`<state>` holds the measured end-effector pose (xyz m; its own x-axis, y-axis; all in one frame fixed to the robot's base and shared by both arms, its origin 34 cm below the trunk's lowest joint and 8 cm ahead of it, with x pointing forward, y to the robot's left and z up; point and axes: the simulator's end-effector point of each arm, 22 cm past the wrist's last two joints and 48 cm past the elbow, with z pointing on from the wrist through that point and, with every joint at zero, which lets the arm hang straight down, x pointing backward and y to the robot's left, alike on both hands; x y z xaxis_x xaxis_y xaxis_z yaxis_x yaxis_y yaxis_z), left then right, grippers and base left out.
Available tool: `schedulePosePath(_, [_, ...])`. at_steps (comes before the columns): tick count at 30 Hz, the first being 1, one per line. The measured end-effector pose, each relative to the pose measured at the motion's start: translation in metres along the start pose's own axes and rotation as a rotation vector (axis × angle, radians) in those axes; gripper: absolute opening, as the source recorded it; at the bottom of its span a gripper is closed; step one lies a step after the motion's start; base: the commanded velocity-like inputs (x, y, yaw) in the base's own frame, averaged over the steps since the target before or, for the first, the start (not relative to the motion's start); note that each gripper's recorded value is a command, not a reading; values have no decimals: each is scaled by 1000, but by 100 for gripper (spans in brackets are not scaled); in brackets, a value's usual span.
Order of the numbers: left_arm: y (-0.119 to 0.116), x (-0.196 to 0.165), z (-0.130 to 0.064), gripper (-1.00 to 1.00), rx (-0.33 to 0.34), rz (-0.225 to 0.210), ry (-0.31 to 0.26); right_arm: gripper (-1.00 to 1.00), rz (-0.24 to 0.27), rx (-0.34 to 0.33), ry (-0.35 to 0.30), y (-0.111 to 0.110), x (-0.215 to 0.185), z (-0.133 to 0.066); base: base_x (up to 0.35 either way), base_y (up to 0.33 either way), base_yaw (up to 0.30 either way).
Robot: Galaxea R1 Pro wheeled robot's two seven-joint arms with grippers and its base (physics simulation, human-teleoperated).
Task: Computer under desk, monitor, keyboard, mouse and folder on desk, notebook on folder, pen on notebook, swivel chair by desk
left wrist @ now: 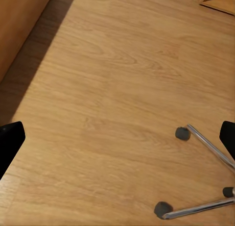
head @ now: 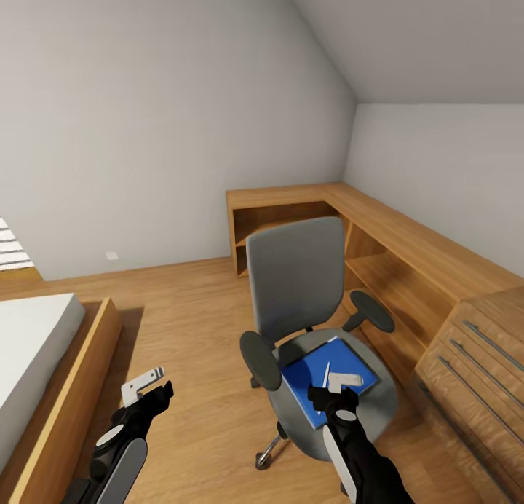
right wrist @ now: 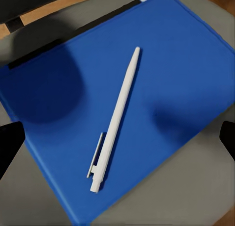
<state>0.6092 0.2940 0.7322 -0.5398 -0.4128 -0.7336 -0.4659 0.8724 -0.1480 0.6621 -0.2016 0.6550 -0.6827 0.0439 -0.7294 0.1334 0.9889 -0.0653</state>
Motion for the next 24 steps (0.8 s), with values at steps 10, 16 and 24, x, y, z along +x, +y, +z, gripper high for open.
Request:
schedulePosePath(10, [2,14,11,100,1,-2,2,100,-1,2,-3,0,9,13,0,0,0])
schedulePosePath(16, [5,21,17,100,0,-2,1,100,-2,3,2,1,17,19,0,0,0])
schedulePosePath(24, [8,32,26,100,-1,-1,0,100,0,2,2,3,29,28,0,0,0])
